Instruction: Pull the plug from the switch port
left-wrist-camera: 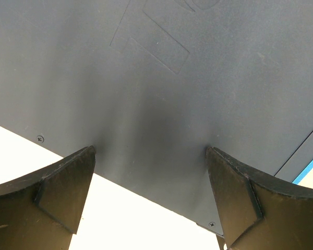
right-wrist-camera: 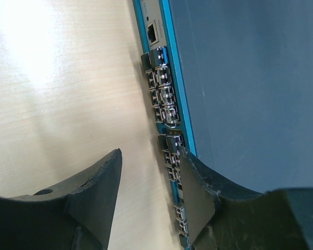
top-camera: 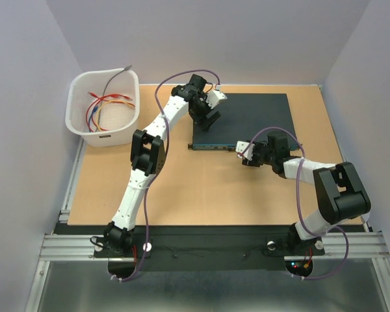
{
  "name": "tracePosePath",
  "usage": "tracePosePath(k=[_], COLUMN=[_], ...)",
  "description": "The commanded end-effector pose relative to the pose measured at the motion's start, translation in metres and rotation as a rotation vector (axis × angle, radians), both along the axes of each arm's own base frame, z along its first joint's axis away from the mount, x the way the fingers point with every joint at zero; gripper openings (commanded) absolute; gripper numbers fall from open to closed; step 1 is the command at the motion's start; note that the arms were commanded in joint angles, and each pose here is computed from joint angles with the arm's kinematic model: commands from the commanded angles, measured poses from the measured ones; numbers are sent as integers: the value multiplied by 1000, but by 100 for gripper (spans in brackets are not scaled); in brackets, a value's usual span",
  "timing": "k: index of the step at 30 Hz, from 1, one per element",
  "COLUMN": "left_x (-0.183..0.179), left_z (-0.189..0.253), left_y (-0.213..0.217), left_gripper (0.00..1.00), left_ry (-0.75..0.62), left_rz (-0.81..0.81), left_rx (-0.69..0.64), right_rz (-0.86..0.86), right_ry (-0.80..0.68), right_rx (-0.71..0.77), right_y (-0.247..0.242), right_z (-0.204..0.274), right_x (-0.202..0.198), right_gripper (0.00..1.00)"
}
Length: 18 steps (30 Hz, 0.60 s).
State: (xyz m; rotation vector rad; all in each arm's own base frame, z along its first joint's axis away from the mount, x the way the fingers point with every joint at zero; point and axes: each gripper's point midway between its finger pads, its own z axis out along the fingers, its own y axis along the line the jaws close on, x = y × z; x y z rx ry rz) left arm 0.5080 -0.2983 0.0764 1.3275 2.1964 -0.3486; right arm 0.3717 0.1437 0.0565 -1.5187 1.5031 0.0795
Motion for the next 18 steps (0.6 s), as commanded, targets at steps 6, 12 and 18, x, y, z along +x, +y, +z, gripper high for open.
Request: tracePosePath(k=[6, 12, 18], left_x=[6, 5, 6], left_z=[-9, -10, -10], left_y=[5, 5, 5], left_gripper=[98, 98, 99], left_ry=[-1, 2, 1], left_rz=[3, 2, 2], left_rx=[17, 21, 20], right_rz=[-21, -39, -40], right_ry=[-23, -31, -40], right_rx=[1, -4, 2], right_y=[4, 2, 1], right_z=[6, 9, 14], right_x=[19, 23, 18], right_gripper=[54, 54, 53])
